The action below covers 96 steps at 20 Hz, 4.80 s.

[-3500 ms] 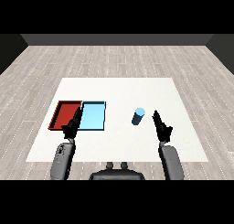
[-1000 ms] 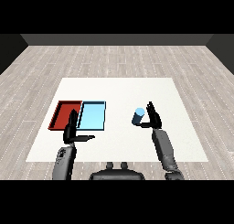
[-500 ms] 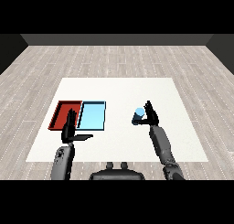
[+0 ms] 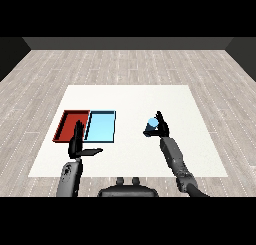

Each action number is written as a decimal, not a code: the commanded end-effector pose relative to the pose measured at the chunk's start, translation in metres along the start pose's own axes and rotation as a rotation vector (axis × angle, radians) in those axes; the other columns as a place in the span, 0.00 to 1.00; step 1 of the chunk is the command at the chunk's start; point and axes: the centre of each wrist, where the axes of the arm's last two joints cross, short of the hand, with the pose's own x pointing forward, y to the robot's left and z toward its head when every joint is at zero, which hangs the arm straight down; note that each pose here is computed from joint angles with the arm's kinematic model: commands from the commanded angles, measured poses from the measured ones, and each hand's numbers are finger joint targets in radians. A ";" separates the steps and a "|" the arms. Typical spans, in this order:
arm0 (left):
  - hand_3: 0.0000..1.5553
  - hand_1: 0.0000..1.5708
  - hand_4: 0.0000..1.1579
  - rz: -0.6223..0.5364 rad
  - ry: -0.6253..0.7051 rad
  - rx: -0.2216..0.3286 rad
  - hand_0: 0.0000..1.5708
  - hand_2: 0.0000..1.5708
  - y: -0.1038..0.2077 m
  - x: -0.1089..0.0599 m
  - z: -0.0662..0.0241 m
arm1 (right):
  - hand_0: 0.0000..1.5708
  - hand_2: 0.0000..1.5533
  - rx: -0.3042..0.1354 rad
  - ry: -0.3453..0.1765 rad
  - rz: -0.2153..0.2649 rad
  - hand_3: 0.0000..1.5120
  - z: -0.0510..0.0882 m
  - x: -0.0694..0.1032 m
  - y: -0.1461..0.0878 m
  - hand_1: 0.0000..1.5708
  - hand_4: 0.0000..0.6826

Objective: Pick the blue can and put it in the blue box

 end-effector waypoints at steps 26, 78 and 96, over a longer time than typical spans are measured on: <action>0.00 0.00 0.00 0.008 -0.008 -0.008 0.00 0.00 0.024 -0.001 -0.0023 | 0.94 0.94 -0.142 0.067 0.102 0.95 -0.020 -0.001 0.019 0.94 0.81; 0.00 0.00 0.00 0.169 0.050 -0.280 0.00 0.00 -0.141 -0.009 -0.0300 | 0.92 0.94 0.140 -0.289 0.145 0.92 0.019 0.080 0.090 0.92 0.82; 0.00 0.00 0.00 0.198 0.165 -0.293 0.00 0.00 -0.178 -0.024 -0.0403 | 0.91 0.94 0.189 -0.289 0.099 0.90 0.012 0.081 0.127 0.91 0.81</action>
